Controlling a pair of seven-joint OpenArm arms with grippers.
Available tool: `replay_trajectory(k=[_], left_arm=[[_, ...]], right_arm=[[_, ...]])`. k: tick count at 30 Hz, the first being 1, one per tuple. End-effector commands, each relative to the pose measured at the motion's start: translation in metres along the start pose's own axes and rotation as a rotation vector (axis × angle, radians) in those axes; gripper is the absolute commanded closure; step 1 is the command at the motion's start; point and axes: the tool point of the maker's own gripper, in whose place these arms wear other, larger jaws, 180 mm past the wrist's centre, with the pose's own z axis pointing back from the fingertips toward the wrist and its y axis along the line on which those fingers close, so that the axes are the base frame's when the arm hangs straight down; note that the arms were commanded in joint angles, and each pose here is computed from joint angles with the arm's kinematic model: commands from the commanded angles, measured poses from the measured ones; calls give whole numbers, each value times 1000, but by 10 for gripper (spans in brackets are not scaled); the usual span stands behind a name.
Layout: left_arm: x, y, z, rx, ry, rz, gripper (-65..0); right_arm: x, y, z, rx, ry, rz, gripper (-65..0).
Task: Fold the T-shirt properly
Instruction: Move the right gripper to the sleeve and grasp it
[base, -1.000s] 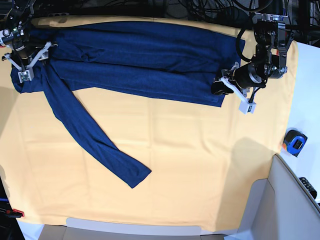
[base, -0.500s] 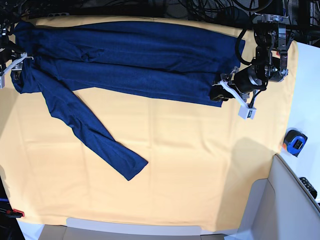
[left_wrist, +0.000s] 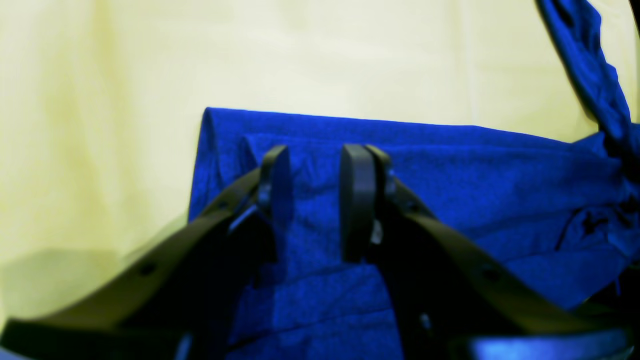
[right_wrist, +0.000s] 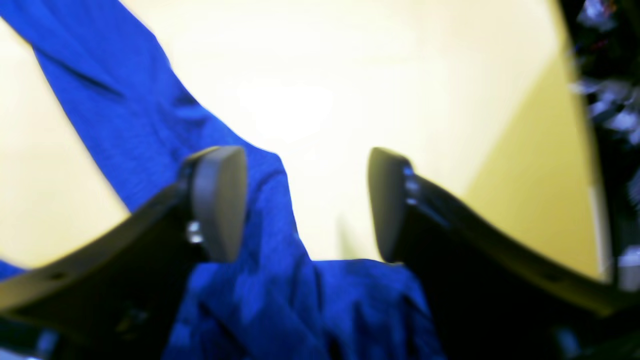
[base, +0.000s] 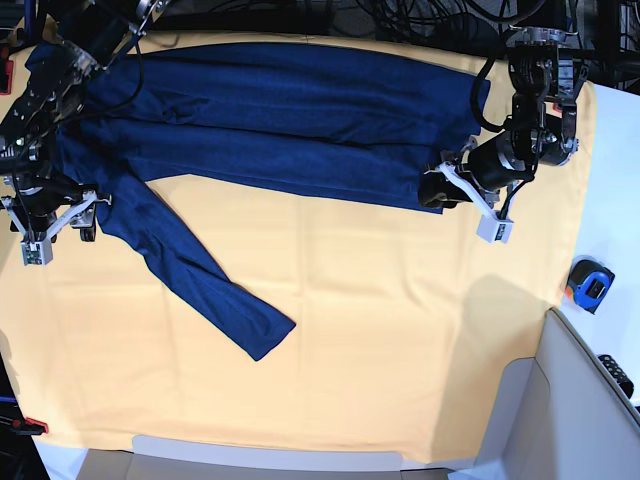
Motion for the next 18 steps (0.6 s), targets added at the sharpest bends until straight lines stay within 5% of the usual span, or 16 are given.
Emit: replay_trajectory(k=[1,18], left_arm=[[15,-2,5,-6,-44,-20,-174],[15,-1,5,-3,-42,-21,-174]], right_arm=[[13,-2,-2,9,-29,-7,-446],[-24,16,-54,149,122,-160,-482]])
